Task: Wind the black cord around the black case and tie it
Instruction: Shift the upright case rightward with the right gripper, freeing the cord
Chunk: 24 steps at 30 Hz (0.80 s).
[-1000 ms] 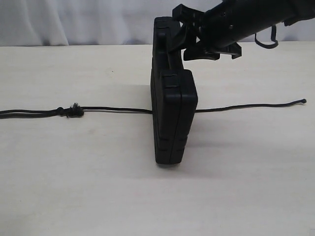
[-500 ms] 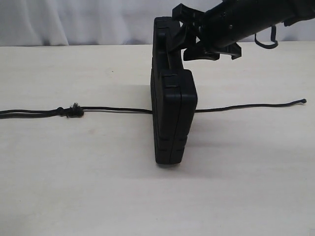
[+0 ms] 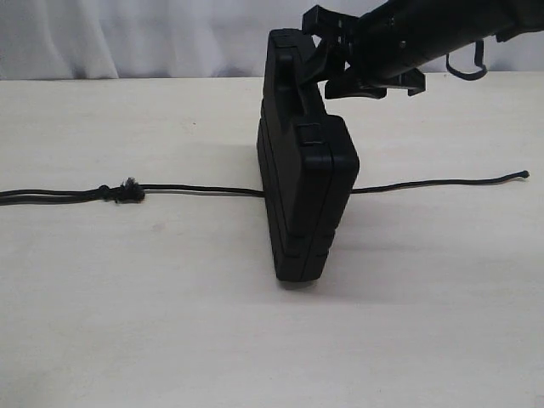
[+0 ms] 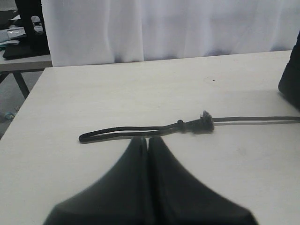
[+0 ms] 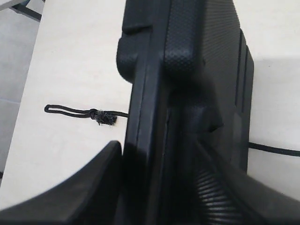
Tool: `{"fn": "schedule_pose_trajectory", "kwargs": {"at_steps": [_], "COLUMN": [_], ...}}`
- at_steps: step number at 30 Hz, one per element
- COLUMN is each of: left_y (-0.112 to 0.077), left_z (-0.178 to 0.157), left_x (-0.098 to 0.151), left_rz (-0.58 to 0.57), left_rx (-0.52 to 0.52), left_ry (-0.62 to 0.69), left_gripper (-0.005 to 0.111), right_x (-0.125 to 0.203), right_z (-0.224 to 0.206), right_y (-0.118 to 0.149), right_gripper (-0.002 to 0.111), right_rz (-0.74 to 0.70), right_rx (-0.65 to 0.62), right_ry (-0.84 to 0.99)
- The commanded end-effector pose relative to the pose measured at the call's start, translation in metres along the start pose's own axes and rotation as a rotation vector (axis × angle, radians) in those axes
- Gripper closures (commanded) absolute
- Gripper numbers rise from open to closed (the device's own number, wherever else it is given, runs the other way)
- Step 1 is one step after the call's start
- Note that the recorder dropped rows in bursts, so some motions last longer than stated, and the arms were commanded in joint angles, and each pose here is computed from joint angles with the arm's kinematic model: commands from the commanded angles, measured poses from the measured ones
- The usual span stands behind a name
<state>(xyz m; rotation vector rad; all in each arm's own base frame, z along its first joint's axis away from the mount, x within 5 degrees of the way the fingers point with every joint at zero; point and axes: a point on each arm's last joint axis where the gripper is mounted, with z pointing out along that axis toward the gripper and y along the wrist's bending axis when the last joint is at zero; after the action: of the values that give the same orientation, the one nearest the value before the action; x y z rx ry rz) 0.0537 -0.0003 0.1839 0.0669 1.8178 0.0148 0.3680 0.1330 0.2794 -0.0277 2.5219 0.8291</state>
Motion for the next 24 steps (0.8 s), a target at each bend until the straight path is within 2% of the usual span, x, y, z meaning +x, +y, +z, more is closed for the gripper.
{"fn": "schedule_pose_trajectory", "kwargs": {"at_steps": [1, 8, 17, 24], "left_y": [-0.0001, -0.0001, -0.0001, -0.0001], "left_z": [0.0002, 0.0002, 0.0002, 0.0002], "left_x": [0.0000, 0.0000, 0.0000, 0.0000], "left_rz": [-0.005, -0.005, -0.005, -0.005], "left_rx": [0.001, 0.001, 0.001, 0.001], "left_ry": [-0.010, -0.010, -0.010, -0.010], "left_gripper": [0.107, 0.107, 0.107, 0.107], "right_x": [0.0045, 0.0062, 0.0111, 0.0121], "right_z": [0.0065, 0.0055, 0.0052, 0.0043], "right_y": [-0.0151, -0.0227, -0.0187, -0.0240], "right_gripper": [0.065, 0.065, 0.065, 0.065], "right_rz": [-0.051, -0.064, -0.125, -0.117], "right_rx": [0.074, 0.157, 0.117, 0.175], "right_ry": [0.041, 0.063, 0.117, 0.132]}}
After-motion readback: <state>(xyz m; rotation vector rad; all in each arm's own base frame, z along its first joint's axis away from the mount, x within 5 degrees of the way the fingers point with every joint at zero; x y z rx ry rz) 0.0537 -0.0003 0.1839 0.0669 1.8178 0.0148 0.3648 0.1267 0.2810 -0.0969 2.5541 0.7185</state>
